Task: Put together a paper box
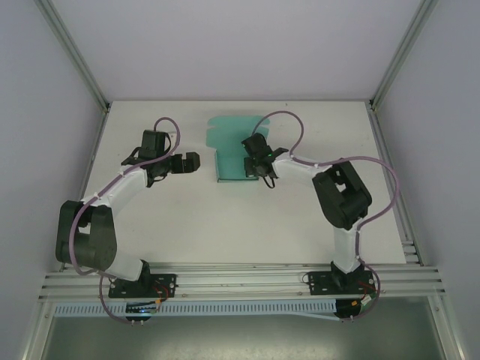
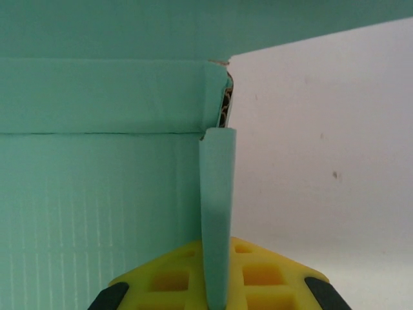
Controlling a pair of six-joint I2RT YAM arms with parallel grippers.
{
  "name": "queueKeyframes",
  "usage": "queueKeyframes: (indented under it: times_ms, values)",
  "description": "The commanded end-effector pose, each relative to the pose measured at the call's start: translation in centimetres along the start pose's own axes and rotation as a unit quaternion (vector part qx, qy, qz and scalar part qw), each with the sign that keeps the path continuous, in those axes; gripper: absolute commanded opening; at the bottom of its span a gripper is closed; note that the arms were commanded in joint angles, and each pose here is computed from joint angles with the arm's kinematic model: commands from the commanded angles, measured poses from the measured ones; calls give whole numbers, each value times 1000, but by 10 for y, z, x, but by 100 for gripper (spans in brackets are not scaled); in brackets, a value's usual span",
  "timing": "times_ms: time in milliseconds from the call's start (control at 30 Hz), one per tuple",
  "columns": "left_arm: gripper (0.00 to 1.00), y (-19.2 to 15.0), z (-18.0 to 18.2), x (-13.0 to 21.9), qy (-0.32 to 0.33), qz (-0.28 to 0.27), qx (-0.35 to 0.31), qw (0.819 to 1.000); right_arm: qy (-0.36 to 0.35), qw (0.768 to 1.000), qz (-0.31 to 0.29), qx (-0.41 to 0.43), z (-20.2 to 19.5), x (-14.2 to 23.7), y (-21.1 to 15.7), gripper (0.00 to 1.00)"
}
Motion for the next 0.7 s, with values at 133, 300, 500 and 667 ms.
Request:
queueKeyframes:
  times_ms: [133, 300, 500, 667]
  values:
    - [99, 3, -5, 0, -19, -2, 1, 1000, -91, 995, 15, 24, 5, -9, -13, 14]
    - [99, 9, -9, -1, -41, -8, -3, 999, -77, 997, -4, 26, 12, 4, -7, 35]
    - [99, 17, -14, -2, -61, -15, -13, 998, -44, 998, -46, 12, 15, 33, 10, 59]
    - [99, 23, -18, -3, -78, -21, -23, 996, -30, 998, -61, -6, 5, 40, 18, 63]
Point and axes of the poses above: each hand's point on the last joint's axis, 136 mm out from that joint toward the fingers, its own x axis back along the fingers, its own z axis along the line the jaws close on, y = z × x, the point moved 8 cm from there along x, back along the fingers, and after that the axes turned 1 degree about -x, right-handed, at the moved point
